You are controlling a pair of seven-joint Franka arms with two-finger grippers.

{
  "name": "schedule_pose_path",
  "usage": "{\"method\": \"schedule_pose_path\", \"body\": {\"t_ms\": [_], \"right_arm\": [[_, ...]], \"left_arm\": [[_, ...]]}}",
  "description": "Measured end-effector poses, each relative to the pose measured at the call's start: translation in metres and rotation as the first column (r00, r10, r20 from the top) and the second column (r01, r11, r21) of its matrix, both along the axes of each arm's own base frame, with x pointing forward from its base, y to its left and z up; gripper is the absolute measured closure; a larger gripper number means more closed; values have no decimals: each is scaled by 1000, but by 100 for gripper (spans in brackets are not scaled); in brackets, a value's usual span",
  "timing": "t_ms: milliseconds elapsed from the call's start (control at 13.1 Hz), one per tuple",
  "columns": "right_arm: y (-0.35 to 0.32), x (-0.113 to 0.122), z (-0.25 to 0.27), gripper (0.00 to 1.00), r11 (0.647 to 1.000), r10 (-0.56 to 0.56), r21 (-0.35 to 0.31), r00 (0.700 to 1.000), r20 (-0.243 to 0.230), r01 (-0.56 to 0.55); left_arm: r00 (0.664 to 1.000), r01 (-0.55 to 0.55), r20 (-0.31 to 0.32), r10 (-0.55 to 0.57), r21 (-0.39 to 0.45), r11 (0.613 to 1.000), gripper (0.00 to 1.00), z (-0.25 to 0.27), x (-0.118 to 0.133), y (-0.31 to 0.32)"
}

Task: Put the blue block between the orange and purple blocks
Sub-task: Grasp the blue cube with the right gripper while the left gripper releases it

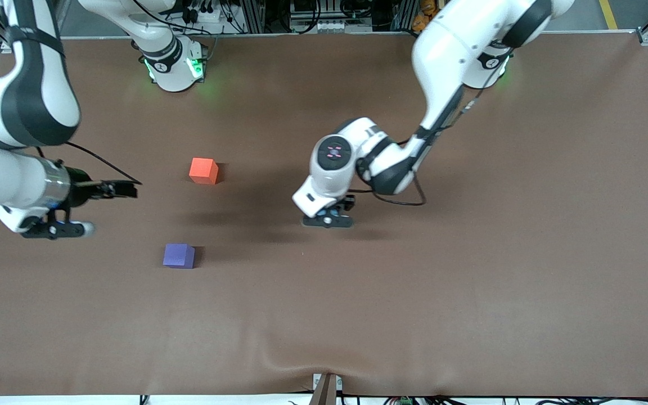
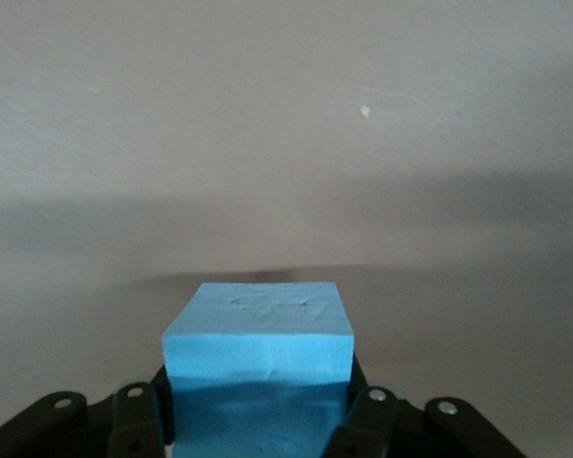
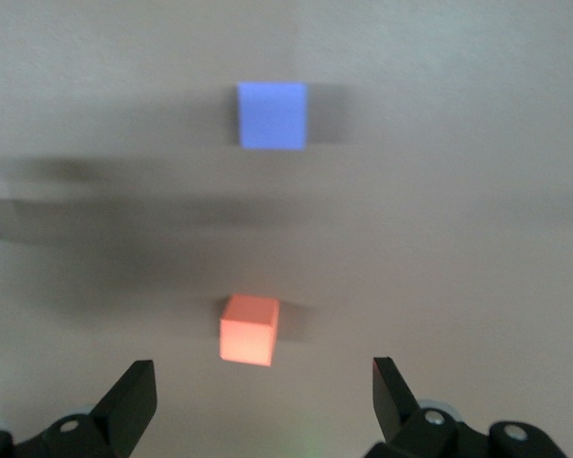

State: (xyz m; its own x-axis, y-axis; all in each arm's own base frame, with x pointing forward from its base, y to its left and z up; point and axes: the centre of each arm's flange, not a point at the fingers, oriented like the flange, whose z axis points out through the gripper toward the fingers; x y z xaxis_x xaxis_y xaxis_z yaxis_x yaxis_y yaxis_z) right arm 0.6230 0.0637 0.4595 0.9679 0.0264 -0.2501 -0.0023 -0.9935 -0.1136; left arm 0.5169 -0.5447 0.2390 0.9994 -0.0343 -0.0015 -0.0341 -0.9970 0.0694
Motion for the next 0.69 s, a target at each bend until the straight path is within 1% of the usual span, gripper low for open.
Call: {"method": "schedule_pose_path", "body": {"t_ms": [153, 229, 381, 534, 610, 686], "right_arm": [[22, 7, -17, 0, 1000, 24, 11, 1000, 11, -24], [34, 8, -24, 0, 999, 40, 12, 999, 18, -40], [63, 6, -38, 0, 997, 77, 12, 996, 39, -78], [84, 1, -57, 0, 995, 97, 9, 994, 53, -97], [89, -1, -65, 0, 995, 97, 8, 994, 58, -97], [92, -2, -70, 0, 996, 93, 6, 994, 59, -94]], "left_arm": [[1000, -13, 19, 13, -11, 1000, 38, -20, -12, -23], [999, -24, 27, 25, -25, 999, 38, -30, -15, -28], [998, -53, 31, 55, -41, 998, 33, -43, -14, -31], [997, -65, 42, 67, -50, 997, 13, -37, -9, -31], [996, -74, 53, 77, -53, 996, 2, -22, -2, -30], [994, -93, 57, 96, -39, 995, 0, 1, 7, -22]]}}
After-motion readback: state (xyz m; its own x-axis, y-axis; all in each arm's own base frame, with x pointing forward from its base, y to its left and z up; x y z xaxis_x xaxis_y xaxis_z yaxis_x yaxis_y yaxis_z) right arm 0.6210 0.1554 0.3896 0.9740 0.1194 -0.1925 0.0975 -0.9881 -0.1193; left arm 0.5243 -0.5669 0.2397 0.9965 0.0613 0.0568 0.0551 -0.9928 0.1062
